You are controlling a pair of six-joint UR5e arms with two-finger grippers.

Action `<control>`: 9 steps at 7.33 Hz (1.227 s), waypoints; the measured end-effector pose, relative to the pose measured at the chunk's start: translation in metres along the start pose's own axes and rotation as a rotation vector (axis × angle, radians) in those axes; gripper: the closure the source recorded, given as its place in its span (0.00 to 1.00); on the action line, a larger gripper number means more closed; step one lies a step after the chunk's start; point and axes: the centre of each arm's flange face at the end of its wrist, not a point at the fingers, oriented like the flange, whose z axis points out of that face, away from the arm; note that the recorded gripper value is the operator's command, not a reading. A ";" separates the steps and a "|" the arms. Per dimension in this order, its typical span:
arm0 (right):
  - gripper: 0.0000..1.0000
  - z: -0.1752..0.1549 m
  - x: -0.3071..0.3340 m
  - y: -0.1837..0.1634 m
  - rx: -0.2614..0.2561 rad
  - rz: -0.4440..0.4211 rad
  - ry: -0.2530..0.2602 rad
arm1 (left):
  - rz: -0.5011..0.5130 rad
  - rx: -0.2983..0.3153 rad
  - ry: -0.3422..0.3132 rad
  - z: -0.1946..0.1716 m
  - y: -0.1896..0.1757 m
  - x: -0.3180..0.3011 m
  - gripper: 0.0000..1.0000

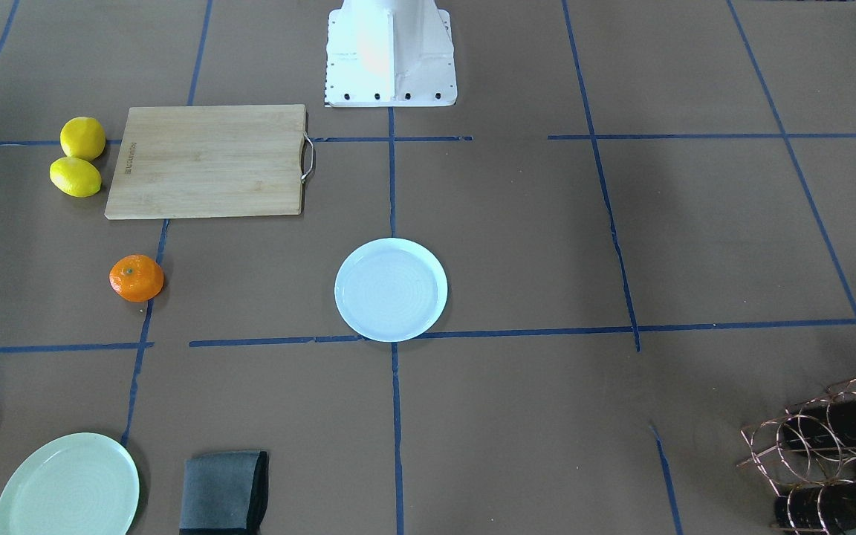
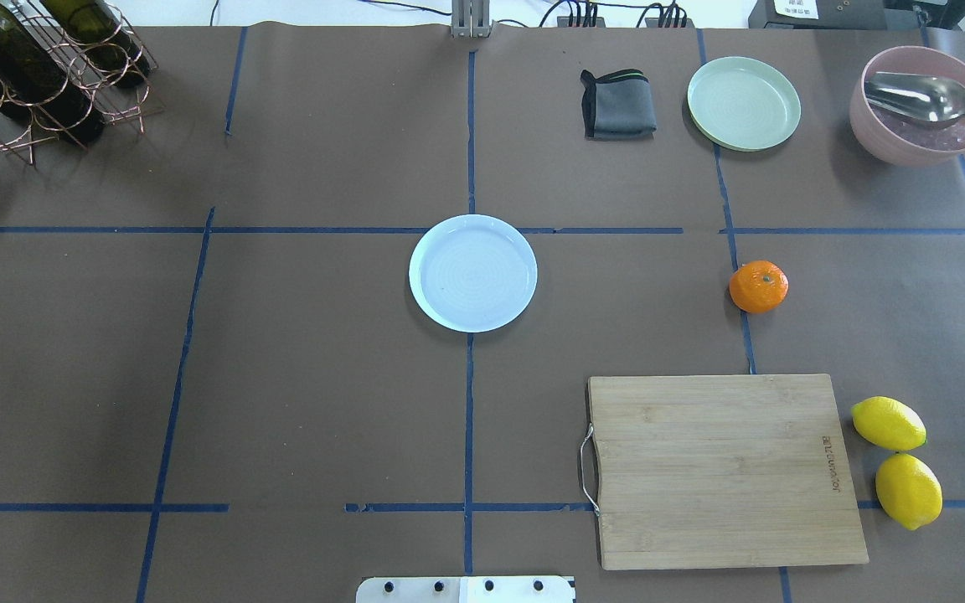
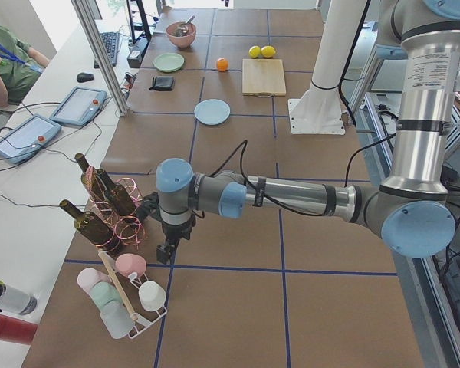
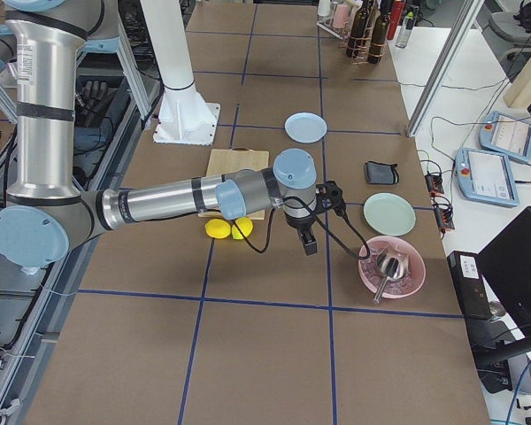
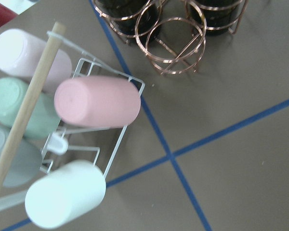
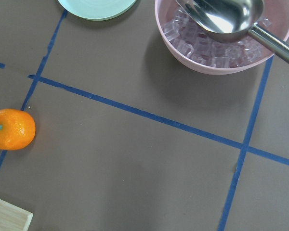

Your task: Pick orange to plate

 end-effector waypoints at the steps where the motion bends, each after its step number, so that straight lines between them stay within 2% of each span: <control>1: 0.00 0.005 -0.010 -0.005 -0.008 -0.022 -0.015 | -0.060 -0.014 0.073 0.011 0.028 -0.004 0.00; 2: 0.00 0.009 -0.023 -0.016 -0.010 -0.052 -0.027 | -0.127 -0.013 0.124 0.014 0.047 -0.005 0.00; 3: 0.00 0.012 -0.037 -0.029 -0.007 -0.078 -0.035 | -0.174 -0.008 0.146 0.012 0.056 -0.005 0.00; 5: 0.00 0.030 -0.080 -0.062 -0.017 -0.072 -0.042 | -0.202 -0.010 0.156 0.012 0.064 -0.006 0.00; 7: 0.00 0.078 -0.138 -0.080 -0.027 -0.038 0.022 | -0.198 -0.003 0.155 0.009 0.062 -0.004 0.00; 9: 0.00 0.133 -0.196 -0.074 -0.001 -0.002 0.067 | -0.189 0.008 0.154 0.003 0.057 -0.001 0.00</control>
